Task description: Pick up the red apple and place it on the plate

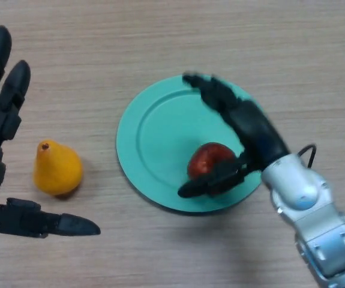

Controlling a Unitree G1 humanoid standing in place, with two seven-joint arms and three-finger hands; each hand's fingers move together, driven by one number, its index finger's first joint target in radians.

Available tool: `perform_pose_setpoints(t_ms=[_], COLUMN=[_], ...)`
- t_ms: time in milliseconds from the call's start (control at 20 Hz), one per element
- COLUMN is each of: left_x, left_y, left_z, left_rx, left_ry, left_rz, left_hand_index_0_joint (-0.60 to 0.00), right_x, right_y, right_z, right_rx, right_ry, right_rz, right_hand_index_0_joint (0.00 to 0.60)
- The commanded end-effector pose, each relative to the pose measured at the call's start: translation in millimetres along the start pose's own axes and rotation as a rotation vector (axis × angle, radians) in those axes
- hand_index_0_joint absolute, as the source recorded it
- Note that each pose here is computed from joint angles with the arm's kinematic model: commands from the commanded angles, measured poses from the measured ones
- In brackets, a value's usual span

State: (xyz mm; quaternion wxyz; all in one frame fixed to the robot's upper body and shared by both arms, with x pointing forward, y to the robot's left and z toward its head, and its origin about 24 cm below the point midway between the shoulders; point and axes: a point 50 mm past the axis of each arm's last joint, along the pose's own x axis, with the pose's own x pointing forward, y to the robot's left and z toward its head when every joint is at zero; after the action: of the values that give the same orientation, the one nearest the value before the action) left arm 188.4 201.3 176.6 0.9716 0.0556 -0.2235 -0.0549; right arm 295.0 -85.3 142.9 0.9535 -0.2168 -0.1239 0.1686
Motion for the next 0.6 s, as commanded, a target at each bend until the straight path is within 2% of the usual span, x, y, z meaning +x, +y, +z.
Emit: perform_pose_setpoints(t_ms=[50,150,300,500,600], left_x=[1.0,1.9,4.3,0.9,1.5], left_y=[-3.5,-5.9,-6.0,-13.1,-17.0], left_z=[27.0,26.1,29.2,17.8,16.2], left_rx=[0.102,0.094,0.089,0.078,0.09], left_ry=[-0.166,-0.159,-0.163,-0.144,-0.139], left_rz=[-0.052,-0.065,-0.072,-0.081,-0.088], left_hand_index_0_joint=[0.0,0.0,0.0,0.0,0.0], right_x=[-14.9,-35.6,-68.8,-103.2,-113.6], right_y=[-37.1,-48.6,-53.0,-58.3,-59.2], right_z=[34.5,39.0,35.8,35.2,37.3], right_rx=[0.054,0.036,0.091,0.122,0.132], right_ry=[-0.177,-0.21,-0.213,-0.227,-0.232], right_rz=[-0.108,-0.16,-0.223,-0.264,-0.279], right_hand_index_0_joint=[0.0,0.0,0.0,0.0,0.0])
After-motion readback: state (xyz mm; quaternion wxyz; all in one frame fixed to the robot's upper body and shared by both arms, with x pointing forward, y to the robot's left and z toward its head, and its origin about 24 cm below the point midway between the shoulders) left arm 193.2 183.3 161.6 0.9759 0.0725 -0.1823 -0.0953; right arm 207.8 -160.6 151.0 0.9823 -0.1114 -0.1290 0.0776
